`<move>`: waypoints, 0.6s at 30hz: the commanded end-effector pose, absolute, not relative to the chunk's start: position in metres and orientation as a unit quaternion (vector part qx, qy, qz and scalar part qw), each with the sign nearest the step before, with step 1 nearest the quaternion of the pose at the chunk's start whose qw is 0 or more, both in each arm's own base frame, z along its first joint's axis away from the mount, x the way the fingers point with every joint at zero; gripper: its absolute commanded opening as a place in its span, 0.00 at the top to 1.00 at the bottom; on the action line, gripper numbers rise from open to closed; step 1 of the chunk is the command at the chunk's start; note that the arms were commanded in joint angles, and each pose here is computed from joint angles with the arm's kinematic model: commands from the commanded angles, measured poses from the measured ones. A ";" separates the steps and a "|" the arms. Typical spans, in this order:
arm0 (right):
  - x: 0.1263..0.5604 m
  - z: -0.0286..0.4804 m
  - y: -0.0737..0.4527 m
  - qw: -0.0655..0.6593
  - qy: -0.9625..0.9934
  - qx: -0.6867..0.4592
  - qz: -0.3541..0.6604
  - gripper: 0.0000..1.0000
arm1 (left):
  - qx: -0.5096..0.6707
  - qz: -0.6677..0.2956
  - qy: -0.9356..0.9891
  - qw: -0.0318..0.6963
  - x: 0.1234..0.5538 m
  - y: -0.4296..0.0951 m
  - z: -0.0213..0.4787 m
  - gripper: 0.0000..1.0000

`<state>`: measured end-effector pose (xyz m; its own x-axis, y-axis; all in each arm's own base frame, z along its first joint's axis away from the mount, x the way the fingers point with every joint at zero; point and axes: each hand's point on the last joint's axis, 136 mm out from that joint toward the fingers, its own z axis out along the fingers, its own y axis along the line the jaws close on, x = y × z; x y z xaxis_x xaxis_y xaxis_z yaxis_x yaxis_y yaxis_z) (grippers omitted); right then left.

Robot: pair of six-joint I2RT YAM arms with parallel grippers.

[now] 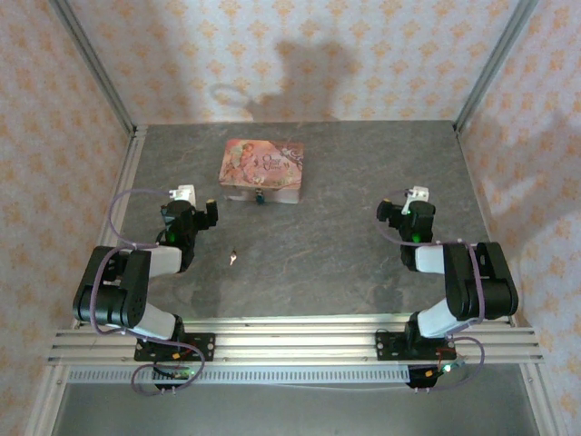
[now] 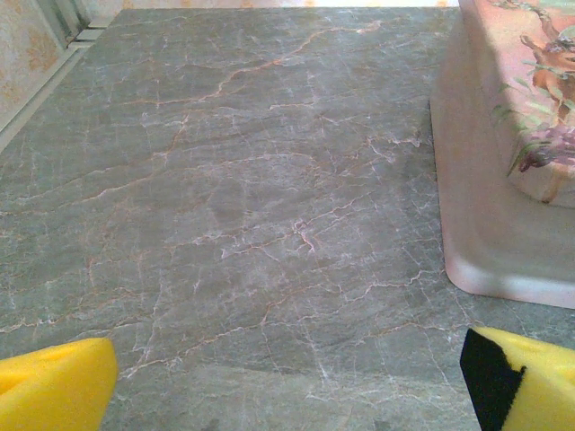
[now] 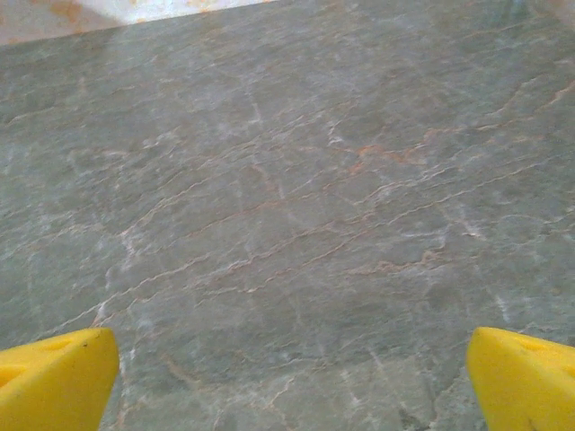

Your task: Unlock a padlock with a key

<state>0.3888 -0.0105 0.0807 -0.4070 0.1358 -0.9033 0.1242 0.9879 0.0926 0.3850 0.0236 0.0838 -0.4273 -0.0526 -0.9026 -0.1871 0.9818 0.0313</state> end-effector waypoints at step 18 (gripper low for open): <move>0.376 0.147 0.015 0.422 0.870 0.229 0.112 0.21 | -0.146 -0.067 0.923 0.350 0.333 -0.019 0.142 0.32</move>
